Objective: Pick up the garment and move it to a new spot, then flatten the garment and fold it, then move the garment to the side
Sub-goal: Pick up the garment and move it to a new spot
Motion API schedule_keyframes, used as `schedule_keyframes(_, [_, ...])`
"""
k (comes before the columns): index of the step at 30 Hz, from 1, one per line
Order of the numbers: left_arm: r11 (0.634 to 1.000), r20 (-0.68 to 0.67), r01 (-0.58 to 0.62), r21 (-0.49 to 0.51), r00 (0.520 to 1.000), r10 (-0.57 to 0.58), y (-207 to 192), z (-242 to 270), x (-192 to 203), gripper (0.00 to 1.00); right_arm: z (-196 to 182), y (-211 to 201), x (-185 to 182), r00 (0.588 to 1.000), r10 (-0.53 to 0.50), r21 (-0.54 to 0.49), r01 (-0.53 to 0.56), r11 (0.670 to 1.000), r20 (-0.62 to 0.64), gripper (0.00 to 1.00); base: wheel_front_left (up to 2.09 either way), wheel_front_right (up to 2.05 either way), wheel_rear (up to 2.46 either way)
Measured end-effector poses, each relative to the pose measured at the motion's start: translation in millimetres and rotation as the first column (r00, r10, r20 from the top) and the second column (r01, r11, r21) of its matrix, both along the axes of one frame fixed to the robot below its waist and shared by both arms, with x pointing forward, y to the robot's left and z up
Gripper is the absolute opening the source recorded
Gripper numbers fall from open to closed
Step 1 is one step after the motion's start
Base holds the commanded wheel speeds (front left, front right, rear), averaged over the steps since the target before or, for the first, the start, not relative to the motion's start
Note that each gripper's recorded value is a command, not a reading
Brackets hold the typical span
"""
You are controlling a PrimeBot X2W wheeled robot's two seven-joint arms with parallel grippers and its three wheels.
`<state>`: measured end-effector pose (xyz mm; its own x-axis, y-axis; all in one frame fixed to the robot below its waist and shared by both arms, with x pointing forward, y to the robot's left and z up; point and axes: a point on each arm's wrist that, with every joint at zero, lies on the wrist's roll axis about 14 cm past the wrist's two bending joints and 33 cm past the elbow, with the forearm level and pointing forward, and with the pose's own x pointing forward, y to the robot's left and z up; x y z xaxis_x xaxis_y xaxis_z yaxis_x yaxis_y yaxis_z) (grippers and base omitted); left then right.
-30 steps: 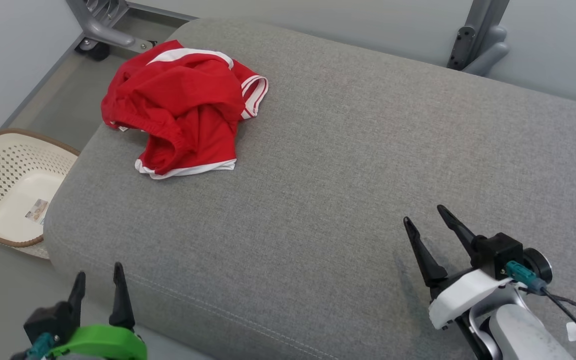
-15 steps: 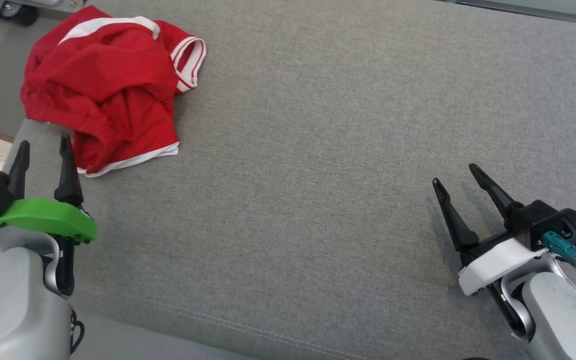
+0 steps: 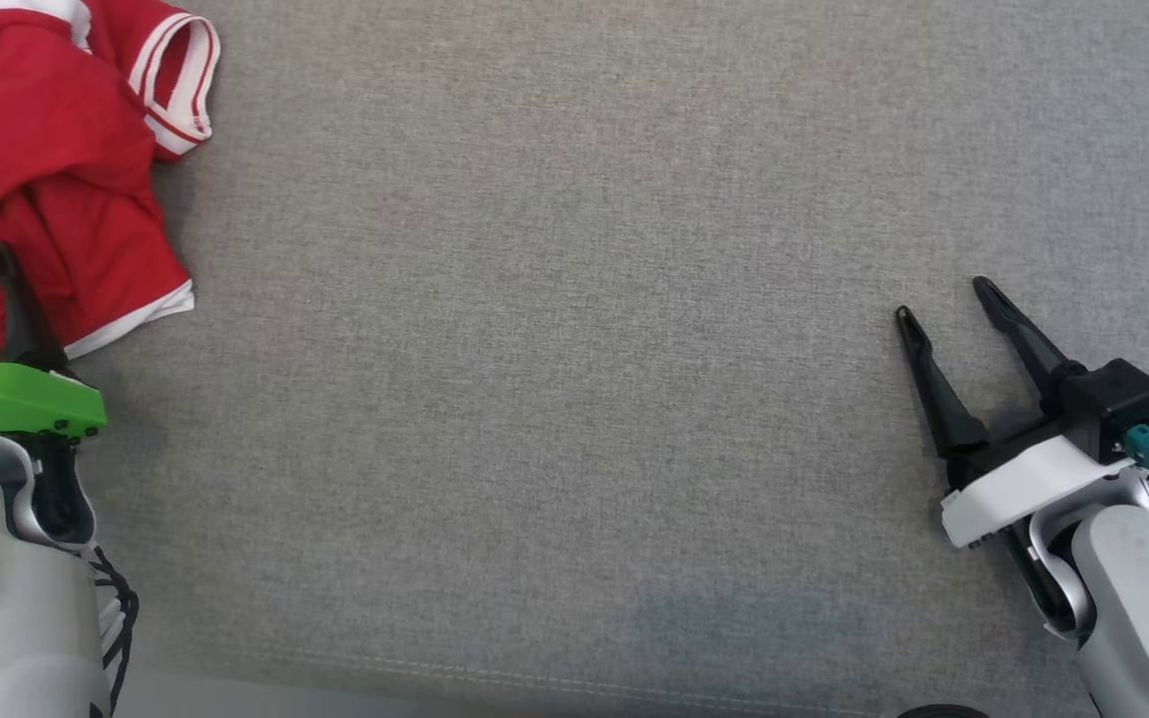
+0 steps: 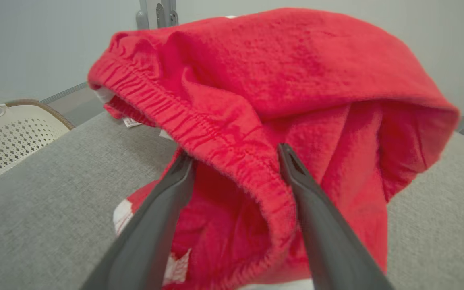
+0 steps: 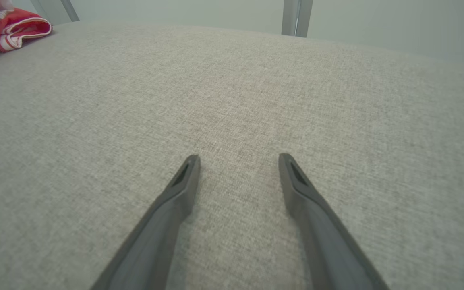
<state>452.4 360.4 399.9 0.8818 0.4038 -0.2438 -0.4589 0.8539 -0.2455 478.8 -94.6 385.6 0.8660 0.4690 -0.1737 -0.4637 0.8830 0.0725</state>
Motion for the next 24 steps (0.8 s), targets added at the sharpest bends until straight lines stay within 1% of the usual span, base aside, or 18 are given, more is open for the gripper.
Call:
schedule_keyframes(1, [1.0,0.0,0.0,0.0,1.0,0.0,0,0,0,1.0,0,0,0,1.0,0.0,0.0,0.0,1.0,0.0,1.0,0.0,0.0,0.0])
schedule_keyframes(2, [1.0,-0.006,-0.005,-0.004,1.0,0.005,0,-4,2,0.94,-2,-2,0,1.0,-0.004,-0.003,0.004,1.0,-0.004,1.0,0.0,0.0,0.0])
schedule_keyframes(3, [1.0,-0.013,-0.008,-0.016,1.0,0.008,-2,-9,4,0.34,-3,-4,-1,1.0,-0.007,-0.004,0.007,1.0,-0.009,1.0,0.0,0.0,0.0])
schedule_keyframes(4, [1.0,-0.014,-0.008,-0.023,1.0,0.007,-5,-12,7,0.0,-5,-5,-2,1.0,-0.011,0.0,0.011,1.0,-0.014,1.0,0.0,0.0,0.0])
schedule_keyframes(5, [1.0,-0.01,0.001,-0.018,1.0,-0.001,-8,-11,11,0.0,-5,-6,-2,1.0,-0.019,0.003,0.019,1.0,-0.018,1.0,0.0,0.0,0.0])
schedule_keyframes(6, [0.999,0.016,0.033,0.011,0.999,-0.033,-14,-2,23,0.0,-5,-9,-3,0.999,-0.037,0.014,0.037,0.999,-0.024,1.0,0.0,0.0,0.0])
schedule_keyframes(8, [0.996,0.095,0.061,0.067,0.993,-0.068,-17,26,38,0.0,-3,-11,-5,0.998,-0.05,0.02,0.05,0.999,-0.026,1.0,0.0,0.0,0.0])
schedule_keyframes(9, [0.988,0.147,0.093,0.125,0.983,-0.111,-23,49,48,0.0,-1,-13,-5,0.998,-0.062,0.024,0.062,0.998,-0.025,1.0,0.0,0.0,0.0])
schedule_keyframes(10, [0.98,0.2,0.117,0.158,0.969,-0.148,-33,69,56,0.0,1,-14,-6,0.997,-0.072,0.031,0.073,0.997,-0.024,1.0,0.0,0.0,0.0])
schedule_keyframes(12, [0.957,0.263,0.187,0.222,0.934,-0.243,-63,98,63,0.0,4,-14,-11,0.996,-0.089,0.046,0.09,0.995,-0.031,1.0,0.0,0.0,0.0])
schedule_keyframes(13, [0.924,0.306,0.267,0.275,0.887,-0.347,-96,121,66,0.0,10,-10,-16,0.995,-0.092,0.064,0.094,0.994,-0.028,1.0,0.0,0.0,0.0])
schedule_keyframes(15, [0.88,0.367,0.328,0.342,0.816,-0.447,-128,156,69,0.0,19,-4,-18,0.995,-0.099,0.091,0.1,0.991,-0.018,1.0,0.0,0.0,0.0])
schedule_keyframes(17, [0.827,0.415,0.406,0.389,0.725,-0.55,-171,184,68,0.0,27,0,-21,0.994,-0.108,0.114,0.108,0.988,-0.01,1.0,0.0,0.0,0.0])
schedule_keyframes(18, [0.8,0.441,0.444,0.405,0.671,-0.596,-195,198,66,0.0,31,1,-24,0.994,-0.113,0.123,0.113,0.986,-0.007,1.0,0.0,0.0,0.0])
schedule_keyframes(21, [0.722,0.518,0.541,0.432,0.507,-0.689,-259,236,54,0.0,38,-1,-33,0.99,-0.143,0.146,0.143,0.979,-0.01,1.0,0.0,0.0,0.0])
schedule_keyframes(24, [0.645,0.568,0.636,0.424,0.368,-0.736,-312,257,39,0.0,46,-12,-40,0.982,-0.19,0.163,0.189,0.968,-0.008,1.0,0.0,0.0,0.0])
